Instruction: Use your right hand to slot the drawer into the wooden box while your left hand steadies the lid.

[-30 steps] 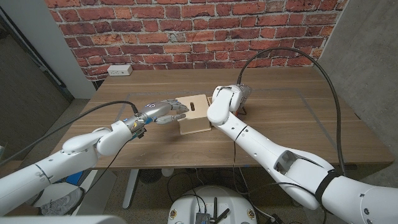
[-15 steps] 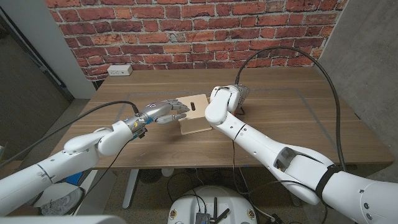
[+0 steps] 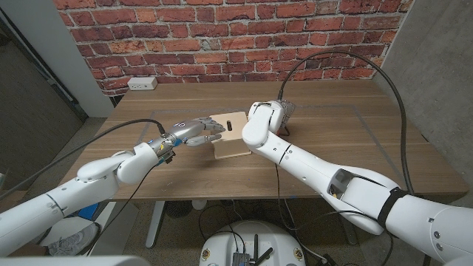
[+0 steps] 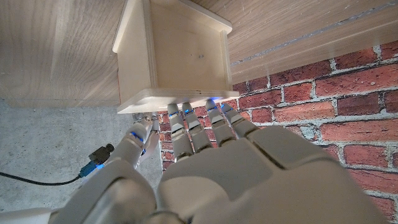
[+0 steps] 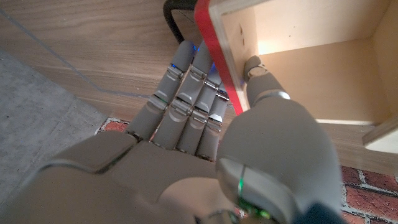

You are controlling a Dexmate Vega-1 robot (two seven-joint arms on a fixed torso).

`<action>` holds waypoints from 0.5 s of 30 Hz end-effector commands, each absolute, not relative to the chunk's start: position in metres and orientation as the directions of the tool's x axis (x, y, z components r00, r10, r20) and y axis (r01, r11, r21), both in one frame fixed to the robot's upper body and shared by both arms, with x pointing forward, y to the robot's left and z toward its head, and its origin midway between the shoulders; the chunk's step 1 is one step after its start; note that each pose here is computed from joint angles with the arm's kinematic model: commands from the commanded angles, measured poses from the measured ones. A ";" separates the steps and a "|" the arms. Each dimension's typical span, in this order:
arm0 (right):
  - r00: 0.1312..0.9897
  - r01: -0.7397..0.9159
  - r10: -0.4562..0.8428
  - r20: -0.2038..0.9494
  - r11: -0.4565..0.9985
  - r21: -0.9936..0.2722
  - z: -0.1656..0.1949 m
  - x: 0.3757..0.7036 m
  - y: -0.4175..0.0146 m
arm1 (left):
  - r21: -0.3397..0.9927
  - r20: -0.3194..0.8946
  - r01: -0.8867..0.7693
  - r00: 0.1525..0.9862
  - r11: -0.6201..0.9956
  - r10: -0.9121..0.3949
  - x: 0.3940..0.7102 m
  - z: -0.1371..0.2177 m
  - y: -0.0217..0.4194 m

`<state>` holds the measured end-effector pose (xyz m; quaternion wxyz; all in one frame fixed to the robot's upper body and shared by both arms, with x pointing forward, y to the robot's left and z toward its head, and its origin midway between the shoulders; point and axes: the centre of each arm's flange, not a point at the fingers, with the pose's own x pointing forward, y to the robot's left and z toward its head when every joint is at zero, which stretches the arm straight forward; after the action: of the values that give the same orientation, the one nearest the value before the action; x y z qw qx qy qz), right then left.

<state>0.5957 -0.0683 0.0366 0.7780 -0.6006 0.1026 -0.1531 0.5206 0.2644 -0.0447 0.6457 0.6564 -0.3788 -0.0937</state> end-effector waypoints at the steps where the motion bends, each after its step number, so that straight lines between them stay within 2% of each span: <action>1: 0.934 0.109 -0.357 0.031 0.201 -0.974 0.050 0.596 -0.063 | 0.921 0.361 -0.369 0.689 0.124 -0.628 0.519 -0.047 0.261; 15: 0.921 0.096 -0.391 0.009 0.205 -0.974 0.059 0.601 -0.073 | 0.923 0.360 -0.362 0.692 0.130 -0.625 0.517 -0.051 0.258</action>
<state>0.5982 -0.0662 0.0502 0.7680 -0.6126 0.1096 -0.1514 0.5180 0.2600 -0.0482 0.6469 0.6533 -0.3805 -0.0997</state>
